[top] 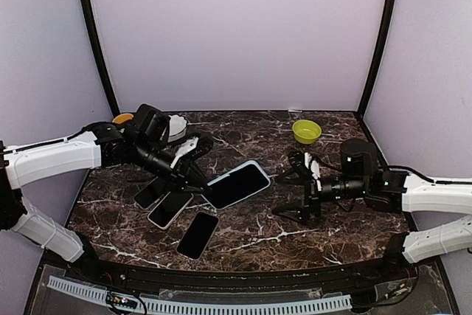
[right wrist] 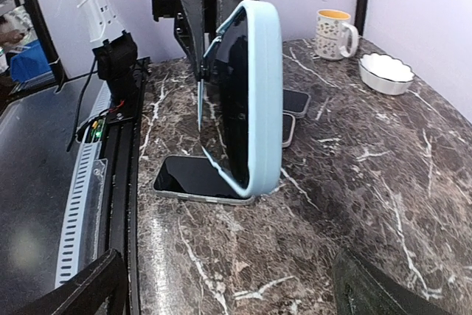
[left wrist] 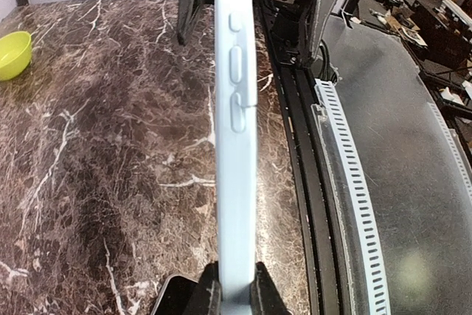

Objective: Take the phone out of the phone case
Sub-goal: Pass from the left arm to the right

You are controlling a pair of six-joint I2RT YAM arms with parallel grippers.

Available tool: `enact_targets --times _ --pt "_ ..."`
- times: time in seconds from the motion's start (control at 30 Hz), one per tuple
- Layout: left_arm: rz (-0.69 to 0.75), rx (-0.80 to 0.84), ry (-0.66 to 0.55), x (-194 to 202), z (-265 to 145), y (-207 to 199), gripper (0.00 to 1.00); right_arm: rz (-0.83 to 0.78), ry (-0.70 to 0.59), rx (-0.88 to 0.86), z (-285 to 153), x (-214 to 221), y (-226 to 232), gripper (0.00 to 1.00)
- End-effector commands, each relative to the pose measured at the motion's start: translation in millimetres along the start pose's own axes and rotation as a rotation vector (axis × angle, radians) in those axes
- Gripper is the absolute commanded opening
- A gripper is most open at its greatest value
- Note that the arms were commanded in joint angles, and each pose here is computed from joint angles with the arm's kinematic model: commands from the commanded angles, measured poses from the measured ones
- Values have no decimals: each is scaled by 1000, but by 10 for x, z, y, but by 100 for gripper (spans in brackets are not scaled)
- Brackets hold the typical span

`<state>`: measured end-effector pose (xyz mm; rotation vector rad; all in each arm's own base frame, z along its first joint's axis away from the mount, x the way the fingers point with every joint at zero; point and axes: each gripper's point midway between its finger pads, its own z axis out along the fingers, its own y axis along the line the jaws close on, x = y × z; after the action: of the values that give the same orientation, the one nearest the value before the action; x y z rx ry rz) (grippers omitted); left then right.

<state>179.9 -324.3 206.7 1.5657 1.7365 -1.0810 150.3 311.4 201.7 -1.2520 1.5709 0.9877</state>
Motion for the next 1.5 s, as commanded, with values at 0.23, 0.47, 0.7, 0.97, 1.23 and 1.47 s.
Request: enact_targets --times 0.23,0.47,0.7,0.97,1.23,1.47 --pt "210 80 -97 -62 54 -207 0 -126 -52 -194 343 -462 347 84" --pt "213 72 -97 -29 113 -181 0 -103 -50 -258 438 -493 443 58" --pt "230 39 -92 -12 123 -151 0 -94 -38 -290 479 -447 487 35" --pt "252 38 -90 -31 116 -207 0 -106 10 -304 528 -351 487 0" --pt "333 67 -109 -27 62 -383 35 -175 -12 -228 488 -394 399 0" --pt "400 -10 -89 8 -49 -379 83 -173 -10 -80 442 -450 181 0"
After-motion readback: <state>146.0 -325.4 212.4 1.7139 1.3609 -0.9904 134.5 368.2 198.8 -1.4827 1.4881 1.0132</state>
